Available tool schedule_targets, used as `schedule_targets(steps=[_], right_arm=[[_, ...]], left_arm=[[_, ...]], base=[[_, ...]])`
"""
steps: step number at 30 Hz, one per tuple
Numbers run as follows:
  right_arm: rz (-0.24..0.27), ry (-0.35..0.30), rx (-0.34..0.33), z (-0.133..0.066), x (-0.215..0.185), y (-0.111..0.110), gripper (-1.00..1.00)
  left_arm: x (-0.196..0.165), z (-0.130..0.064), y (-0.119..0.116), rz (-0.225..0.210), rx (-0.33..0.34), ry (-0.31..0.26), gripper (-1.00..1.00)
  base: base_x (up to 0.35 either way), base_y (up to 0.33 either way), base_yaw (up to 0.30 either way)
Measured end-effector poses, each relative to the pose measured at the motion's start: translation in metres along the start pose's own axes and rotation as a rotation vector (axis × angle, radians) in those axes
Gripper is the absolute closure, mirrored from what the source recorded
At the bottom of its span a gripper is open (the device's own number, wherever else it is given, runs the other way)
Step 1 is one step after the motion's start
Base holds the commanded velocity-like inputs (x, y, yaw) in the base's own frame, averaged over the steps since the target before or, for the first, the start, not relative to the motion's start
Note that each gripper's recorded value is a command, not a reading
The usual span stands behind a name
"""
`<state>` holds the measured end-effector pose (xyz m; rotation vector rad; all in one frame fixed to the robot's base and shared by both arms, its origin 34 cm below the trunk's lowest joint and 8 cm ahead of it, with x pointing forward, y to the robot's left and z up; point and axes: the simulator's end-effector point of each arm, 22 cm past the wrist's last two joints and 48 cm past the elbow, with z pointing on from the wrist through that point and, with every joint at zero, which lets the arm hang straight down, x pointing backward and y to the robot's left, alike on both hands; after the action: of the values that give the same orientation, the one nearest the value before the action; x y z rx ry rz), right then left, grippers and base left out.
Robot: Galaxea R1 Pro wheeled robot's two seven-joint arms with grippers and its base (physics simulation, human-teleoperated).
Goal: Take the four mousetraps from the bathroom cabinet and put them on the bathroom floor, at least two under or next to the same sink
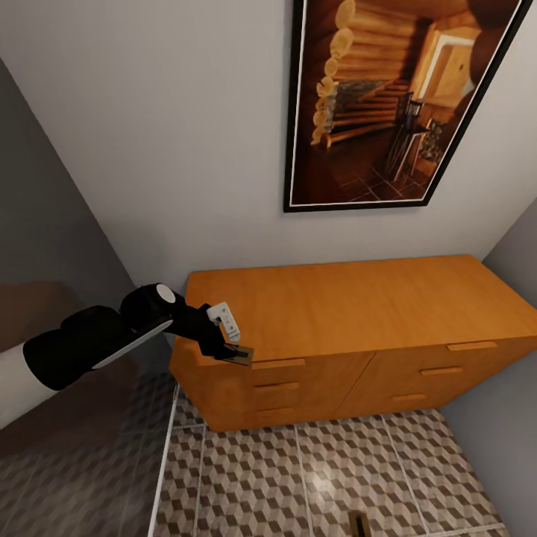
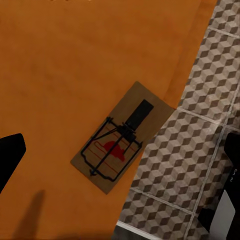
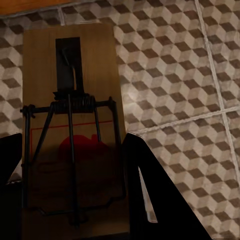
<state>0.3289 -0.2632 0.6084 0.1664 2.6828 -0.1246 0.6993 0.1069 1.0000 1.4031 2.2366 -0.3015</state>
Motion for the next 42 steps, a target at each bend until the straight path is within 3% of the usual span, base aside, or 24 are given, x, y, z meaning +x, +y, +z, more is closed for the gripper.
schedule_targets(steps=[42], right_arm=[[-0.005, 0.047, 0.0, 0.0, 0.021, -0.001, 1.0]], left_arm=[[0.011, 0.026, -0.013, 0.003, 0.05, 0.026, -1.0]], base=[[0.0, 0.0, 0.0]])
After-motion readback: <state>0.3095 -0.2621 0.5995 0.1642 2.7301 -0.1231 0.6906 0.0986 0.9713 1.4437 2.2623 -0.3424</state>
